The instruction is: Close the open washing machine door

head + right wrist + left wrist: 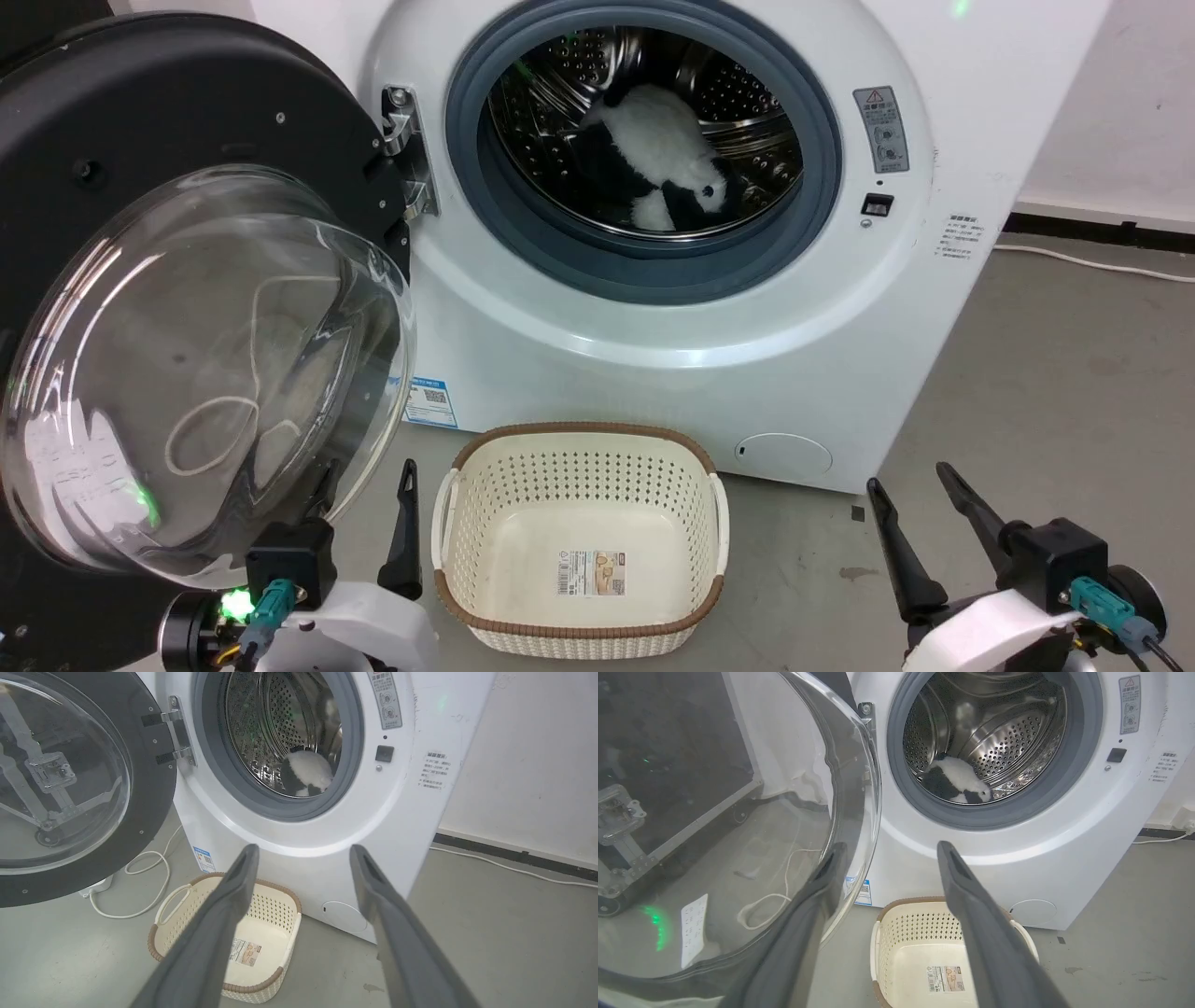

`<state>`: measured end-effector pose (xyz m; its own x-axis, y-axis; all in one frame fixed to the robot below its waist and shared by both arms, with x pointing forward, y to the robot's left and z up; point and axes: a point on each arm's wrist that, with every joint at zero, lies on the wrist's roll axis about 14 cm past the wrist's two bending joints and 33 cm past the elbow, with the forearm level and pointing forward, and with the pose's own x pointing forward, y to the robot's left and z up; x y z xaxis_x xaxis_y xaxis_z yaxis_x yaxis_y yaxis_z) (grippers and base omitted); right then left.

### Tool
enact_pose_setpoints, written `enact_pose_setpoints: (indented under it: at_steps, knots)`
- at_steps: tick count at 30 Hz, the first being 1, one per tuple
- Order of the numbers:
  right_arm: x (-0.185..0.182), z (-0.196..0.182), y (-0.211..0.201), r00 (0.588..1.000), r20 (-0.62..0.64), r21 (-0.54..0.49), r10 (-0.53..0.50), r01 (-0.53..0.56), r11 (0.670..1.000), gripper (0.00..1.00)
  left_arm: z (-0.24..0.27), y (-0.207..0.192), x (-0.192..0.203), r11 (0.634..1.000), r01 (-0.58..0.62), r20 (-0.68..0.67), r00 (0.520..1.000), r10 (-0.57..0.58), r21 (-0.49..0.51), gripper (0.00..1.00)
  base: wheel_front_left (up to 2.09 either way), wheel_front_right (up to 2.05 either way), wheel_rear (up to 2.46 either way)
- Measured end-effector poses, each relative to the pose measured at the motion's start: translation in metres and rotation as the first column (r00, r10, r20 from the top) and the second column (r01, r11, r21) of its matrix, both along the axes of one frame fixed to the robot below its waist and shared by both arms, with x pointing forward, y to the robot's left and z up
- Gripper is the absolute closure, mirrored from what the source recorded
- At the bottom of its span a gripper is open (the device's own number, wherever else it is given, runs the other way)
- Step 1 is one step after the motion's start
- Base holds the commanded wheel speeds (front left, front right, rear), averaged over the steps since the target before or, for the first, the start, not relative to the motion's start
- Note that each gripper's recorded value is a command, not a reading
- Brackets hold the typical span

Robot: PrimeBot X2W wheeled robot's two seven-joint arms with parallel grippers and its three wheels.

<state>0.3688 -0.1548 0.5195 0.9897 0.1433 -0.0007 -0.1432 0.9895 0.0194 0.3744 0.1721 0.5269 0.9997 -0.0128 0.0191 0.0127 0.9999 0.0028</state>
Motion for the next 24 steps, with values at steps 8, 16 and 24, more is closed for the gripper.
enact_pose_setpoints:
  at_steps: [8,16,24]
  knots:
    - [-0.002,-0.002,0.002,1.000,0.004,0.033,0.005,-0.005,0.999,0.00,-0.001,-0.003,-0.001,1.000,0.007,0.008,1.000,-0.007,-0.020,1.00,0.00,0.00,0.00]
    - [-0.002,-0.004,0.004,1.000,0.007,0.059,0.009,-0.009,0.998,0.00,0.000,-0.004,-0.002,0.999,0.011,0.022,1.000,-0.010,-0.043,1.00,0.00,0.00,0.00]
    - [0.000,-0.006,0.010,1.000,0.008,0.083,0.026,-0.027,0.996,0.00,0.038,0.007,-0.006,0.997,-0.014,0.147,0.989,0.025,-0.071,1.00,0.00,0.00,0.00]
